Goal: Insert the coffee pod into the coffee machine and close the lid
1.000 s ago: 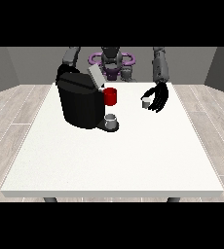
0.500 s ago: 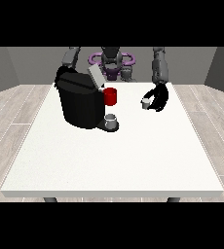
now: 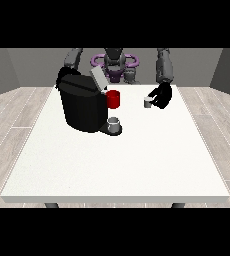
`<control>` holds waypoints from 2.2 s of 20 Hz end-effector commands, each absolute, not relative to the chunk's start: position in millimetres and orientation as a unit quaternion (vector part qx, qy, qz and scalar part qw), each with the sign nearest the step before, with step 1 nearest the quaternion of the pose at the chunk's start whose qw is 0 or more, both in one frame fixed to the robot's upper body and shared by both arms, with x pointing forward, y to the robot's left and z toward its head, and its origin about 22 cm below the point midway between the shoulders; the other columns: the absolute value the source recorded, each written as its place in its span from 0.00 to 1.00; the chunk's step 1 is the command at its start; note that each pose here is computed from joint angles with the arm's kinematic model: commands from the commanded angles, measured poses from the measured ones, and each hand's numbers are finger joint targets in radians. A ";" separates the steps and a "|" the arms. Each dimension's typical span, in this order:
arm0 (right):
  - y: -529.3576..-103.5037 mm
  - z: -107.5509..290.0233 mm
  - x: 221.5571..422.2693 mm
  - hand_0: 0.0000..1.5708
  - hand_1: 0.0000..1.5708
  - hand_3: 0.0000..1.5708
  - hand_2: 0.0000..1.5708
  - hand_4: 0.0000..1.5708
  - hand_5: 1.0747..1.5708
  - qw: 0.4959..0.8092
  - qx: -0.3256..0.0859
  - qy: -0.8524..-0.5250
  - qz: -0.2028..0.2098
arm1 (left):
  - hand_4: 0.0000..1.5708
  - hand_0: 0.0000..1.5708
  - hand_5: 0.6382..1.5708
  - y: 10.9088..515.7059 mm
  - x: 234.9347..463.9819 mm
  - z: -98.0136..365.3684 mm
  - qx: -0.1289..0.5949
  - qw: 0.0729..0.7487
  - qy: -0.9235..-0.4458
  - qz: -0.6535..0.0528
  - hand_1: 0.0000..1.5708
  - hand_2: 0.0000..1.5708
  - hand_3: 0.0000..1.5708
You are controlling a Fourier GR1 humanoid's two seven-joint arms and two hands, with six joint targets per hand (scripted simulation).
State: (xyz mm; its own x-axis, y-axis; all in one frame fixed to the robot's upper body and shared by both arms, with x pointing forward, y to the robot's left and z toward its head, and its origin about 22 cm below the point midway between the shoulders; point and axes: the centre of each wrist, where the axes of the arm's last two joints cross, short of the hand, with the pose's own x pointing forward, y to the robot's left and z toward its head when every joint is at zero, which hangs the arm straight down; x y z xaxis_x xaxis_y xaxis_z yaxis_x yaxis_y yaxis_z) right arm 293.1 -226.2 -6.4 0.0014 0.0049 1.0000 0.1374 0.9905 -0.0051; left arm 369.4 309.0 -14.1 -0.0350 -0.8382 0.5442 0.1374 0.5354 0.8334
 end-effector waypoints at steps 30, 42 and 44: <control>-211.8 32.4 309.4 0.00 0.00 0.00 0.00 0.32 1.00 0.667 -0.021 -0.745 -0.005 | 0.31 0.82 1.00 293.0 450.6 197.6 0.288 0.548 -0.708 -0.340 0.82 0.85 0.81; -208.3 55.0 322.1 0.00 0.00 0.00 0.00 0.33 1.00 0.639 -0.021 -0.769 -0.005 | 0.31 0.83 1.00 274.3 457.4 221.0 0.309 0.520 -0.718 -0.345 0.83 0.85 0.79; -196.4 30.0 311.1 0.00 0.00 0.00 0.00 0.31 1.00 0.648 -0.030 -0.761 -0.015 | 0.32 0.82 1.00 271.0 458.9 232.6 0.309 0.528 -0.707 -0.355 0.82 0.84 0.78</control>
State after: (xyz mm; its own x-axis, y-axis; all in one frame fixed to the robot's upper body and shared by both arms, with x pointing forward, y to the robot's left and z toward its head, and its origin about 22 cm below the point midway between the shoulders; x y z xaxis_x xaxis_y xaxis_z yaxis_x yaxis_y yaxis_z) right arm 319.0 -203.9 43.2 -0.1574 0.0292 0.9871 0.0549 0.9983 -0.0207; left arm 457.9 274.8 234.9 -0.2541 -0.8034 0.5385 -0.0624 0.5692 0.8198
